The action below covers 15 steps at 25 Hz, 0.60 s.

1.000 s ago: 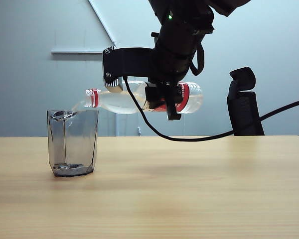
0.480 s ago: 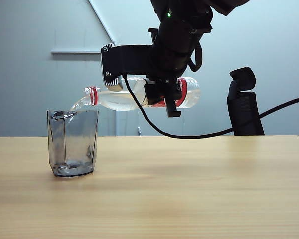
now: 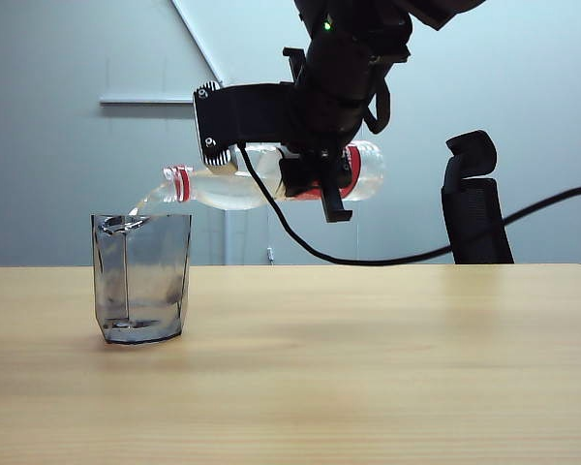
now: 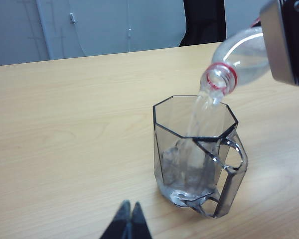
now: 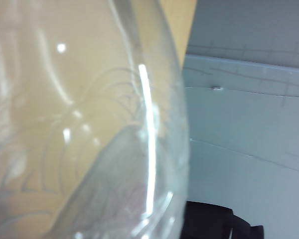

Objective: Pick up the mineral water bottle on the table and pour water into the mug until it's half full.

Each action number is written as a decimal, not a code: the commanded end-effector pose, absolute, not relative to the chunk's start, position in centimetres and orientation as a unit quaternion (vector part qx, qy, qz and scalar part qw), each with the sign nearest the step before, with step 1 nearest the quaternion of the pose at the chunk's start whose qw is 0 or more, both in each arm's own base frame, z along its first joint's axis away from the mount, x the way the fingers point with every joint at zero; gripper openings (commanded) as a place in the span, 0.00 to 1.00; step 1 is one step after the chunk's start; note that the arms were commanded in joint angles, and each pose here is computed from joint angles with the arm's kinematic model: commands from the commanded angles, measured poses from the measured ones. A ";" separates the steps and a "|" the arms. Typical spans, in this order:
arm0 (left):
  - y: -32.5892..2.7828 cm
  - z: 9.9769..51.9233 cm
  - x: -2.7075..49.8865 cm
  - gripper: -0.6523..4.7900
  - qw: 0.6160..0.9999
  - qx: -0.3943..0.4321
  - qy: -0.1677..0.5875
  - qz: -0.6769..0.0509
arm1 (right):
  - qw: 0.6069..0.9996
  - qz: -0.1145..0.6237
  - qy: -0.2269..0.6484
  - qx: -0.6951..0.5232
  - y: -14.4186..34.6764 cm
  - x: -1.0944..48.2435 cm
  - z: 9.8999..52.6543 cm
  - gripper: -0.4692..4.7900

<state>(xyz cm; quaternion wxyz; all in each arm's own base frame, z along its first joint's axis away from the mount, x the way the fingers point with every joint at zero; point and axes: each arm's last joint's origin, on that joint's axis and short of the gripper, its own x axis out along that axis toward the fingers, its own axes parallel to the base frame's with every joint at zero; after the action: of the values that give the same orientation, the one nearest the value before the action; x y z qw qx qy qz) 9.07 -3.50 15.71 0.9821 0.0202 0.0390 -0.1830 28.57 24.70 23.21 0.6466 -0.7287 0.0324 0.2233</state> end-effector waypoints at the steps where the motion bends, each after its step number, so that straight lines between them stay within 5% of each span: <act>1: -3.5 15.9 9.1 0.12 0.982 0.017 0.033 -0.184 | 0.656 0.199 0.003 -0.728 24.9 28.6 24.5 0.37; 15: -3.5 15.9 9.1 0.12 0.982 0.017 0.033 -0.184 | 0.651 0.192 0.008 -0.734 24.8 28.7 24.5 0.37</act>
<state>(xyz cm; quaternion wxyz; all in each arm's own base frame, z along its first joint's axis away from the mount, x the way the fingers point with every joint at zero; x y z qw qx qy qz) 9.07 -3.50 15.71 0.9821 0.0202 0.0390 -0.1830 28.64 24.72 23.43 0.6335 -0.7439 0.0246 0.2114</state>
